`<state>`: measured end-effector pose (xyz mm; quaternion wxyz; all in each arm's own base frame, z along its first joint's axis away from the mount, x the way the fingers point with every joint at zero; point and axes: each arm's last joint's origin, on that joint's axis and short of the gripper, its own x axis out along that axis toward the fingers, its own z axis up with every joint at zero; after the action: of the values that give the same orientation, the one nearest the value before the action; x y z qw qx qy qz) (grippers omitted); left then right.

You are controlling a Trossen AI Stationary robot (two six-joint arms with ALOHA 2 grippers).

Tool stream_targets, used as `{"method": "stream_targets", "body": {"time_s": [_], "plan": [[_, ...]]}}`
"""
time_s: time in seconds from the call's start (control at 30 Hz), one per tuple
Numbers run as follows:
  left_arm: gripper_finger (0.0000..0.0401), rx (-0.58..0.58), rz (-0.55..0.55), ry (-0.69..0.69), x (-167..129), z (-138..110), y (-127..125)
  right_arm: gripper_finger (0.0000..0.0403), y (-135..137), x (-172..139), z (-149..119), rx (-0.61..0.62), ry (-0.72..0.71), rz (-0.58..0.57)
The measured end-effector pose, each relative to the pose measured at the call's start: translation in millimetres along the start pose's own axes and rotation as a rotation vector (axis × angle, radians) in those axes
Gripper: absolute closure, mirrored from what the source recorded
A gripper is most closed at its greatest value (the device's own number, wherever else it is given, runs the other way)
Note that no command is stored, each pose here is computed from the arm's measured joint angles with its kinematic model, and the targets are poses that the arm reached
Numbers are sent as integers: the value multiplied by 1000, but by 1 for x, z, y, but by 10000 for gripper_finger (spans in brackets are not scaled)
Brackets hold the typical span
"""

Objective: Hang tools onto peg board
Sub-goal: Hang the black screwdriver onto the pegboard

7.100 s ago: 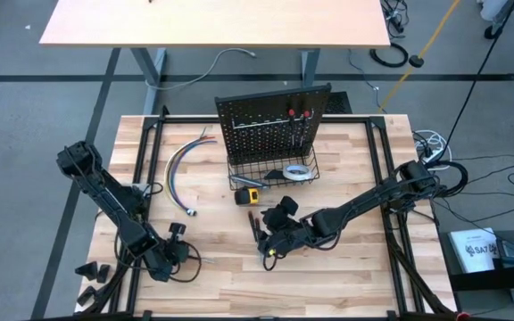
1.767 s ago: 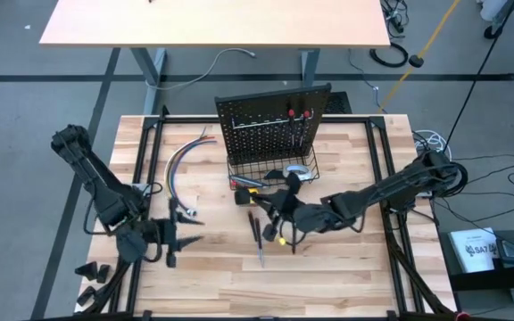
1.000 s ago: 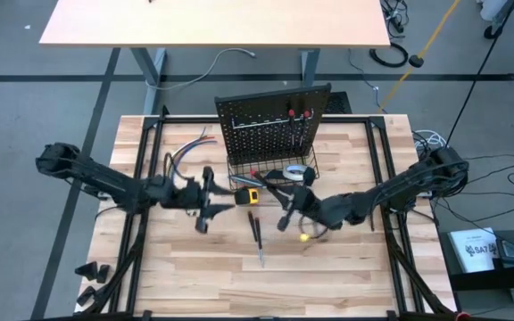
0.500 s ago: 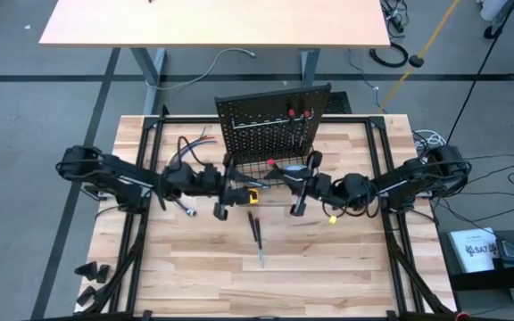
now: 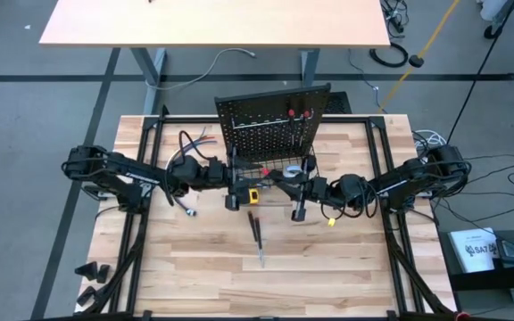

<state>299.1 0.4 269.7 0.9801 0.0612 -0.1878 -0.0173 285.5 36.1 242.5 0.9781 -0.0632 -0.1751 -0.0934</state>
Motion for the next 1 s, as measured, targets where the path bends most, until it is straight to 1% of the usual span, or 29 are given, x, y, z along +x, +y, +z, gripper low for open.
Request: {"method": "stream_targets", "body": {"time_s": [0.13, 0.2, 0.37, 0.73, 0.83, 1.0], "plan": [[230, -1, -22, -4, 0, 0, -1, 386, -5, 7, 2, 4, -6, 24], [230, 0, -13, -7, 0, 1, -1, 386, -7, 12, 0, 5, 29, 44], [230, 1, -11, -22, 4, 5, 0, 386, -8, 23, 0, 3, 95, 48], [234, 0, -13, 1, 5, 4, 0, 386, -8, 24, 2, -2, 81, 45], [260, 4, -13, 2, 5, 3, 0, 386, -8, 24, 2, 5, 81, 45], [339, 7, -12, 1, 5, 4, 0, 386, -8, 24, 2, 18, 81, 44]]}}
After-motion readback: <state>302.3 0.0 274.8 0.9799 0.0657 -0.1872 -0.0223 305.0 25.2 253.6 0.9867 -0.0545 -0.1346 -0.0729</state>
